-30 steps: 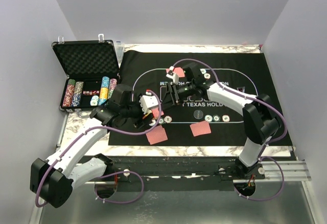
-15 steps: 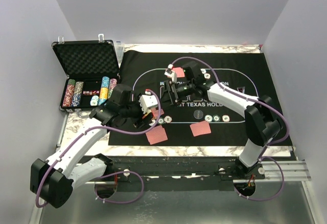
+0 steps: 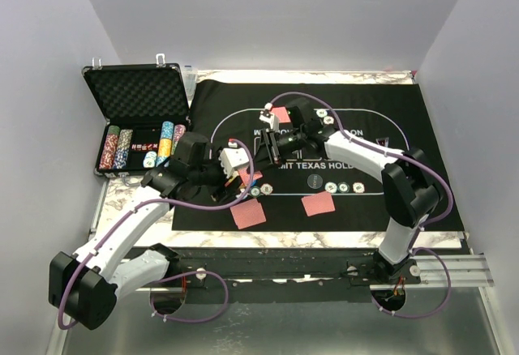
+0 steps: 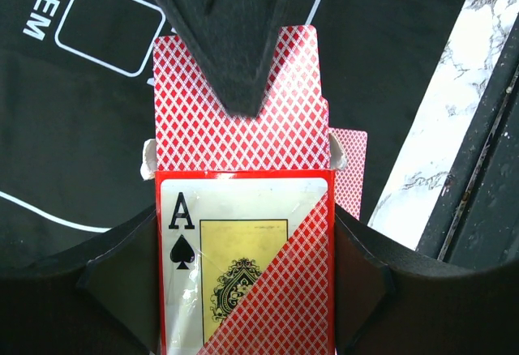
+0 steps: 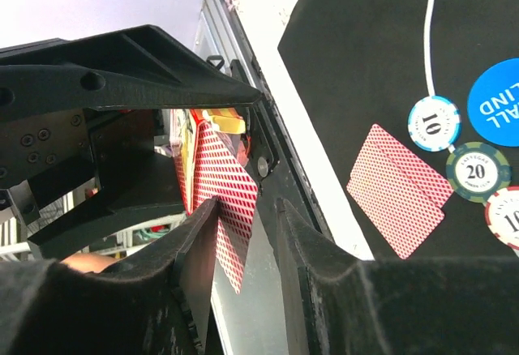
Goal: Distribute texas hold em gaming equipment
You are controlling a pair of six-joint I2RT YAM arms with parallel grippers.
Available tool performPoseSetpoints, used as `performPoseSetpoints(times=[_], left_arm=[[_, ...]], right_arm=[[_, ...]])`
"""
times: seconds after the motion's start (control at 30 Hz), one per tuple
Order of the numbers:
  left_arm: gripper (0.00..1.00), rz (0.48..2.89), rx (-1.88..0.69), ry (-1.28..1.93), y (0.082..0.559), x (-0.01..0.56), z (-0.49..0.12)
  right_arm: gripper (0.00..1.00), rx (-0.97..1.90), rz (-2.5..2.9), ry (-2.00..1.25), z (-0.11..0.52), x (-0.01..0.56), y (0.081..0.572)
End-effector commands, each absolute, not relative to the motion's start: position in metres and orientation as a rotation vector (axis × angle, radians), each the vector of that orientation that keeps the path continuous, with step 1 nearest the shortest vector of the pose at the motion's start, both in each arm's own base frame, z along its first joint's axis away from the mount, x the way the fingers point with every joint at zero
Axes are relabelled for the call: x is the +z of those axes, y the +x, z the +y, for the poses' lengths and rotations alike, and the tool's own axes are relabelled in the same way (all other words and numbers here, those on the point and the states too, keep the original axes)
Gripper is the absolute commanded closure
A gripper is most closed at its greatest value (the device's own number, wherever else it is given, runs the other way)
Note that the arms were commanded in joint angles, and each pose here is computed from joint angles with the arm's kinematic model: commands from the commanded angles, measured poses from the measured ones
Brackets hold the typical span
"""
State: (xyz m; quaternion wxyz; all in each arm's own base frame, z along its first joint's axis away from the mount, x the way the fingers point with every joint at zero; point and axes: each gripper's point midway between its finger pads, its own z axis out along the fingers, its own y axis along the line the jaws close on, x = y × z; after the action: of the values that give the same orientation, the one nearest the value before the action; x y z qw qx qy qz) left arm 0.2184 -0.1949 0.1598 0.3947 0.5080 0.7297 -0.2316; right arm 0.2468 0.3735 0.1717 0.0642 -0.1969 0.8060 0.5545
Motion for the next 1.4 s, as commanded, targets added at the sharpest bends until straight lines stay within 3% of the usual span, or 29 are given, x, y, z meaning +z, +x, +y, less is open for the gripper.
performPoseSetpoints(times=[0.0,0.13,0.3,0.4,0.6,0.8,1.03,1.37], left_arm=[[1.00,1.777,-0.610,1.263,0.219,0.176,-0.198],[1.00,1.780,-0.607,1.264,0.220,0.176,-0.198],[1.00,1.780,-0.615,1.258,0.224,0.178,-0.201],[1.00,1.783,-0.625,1.247,0.227,0.181,-0.204],[1.00,1.777,-0.625,1.232,0.230,0.186,-0.205],[1.00,1.800,-0.619,1.195,0.232,0.185,-0.201],[1.00,1.799,-0.604,1.179,0.234,0.186,-0.195],[1.00,1.805,-0.595,1.183,0.234,0.182,-0.192]], right_arm=[[0.65,1.640,2.433,-0.537,0.361,0.173,0.259],[0.62,1.665,2.397,-0.569,0.360,0.183,0.256],[0.34,1.763,2.355,-0.574,0.366,0.195,0.249],[0.30,1.753,2.359,-0.605,0.373,0.193,0.245],[0.42,1.713,2.405,-0.590,0.379,0.178,0.249],[0.65,1.724,2.406,-0.638,0.377,0.179,0.245],[0.74,1.658,2.432,-0.601,0.362,0.172,0.253],[0.75,1.670,2.396,-0.597,0.355,0.186,0.262]])
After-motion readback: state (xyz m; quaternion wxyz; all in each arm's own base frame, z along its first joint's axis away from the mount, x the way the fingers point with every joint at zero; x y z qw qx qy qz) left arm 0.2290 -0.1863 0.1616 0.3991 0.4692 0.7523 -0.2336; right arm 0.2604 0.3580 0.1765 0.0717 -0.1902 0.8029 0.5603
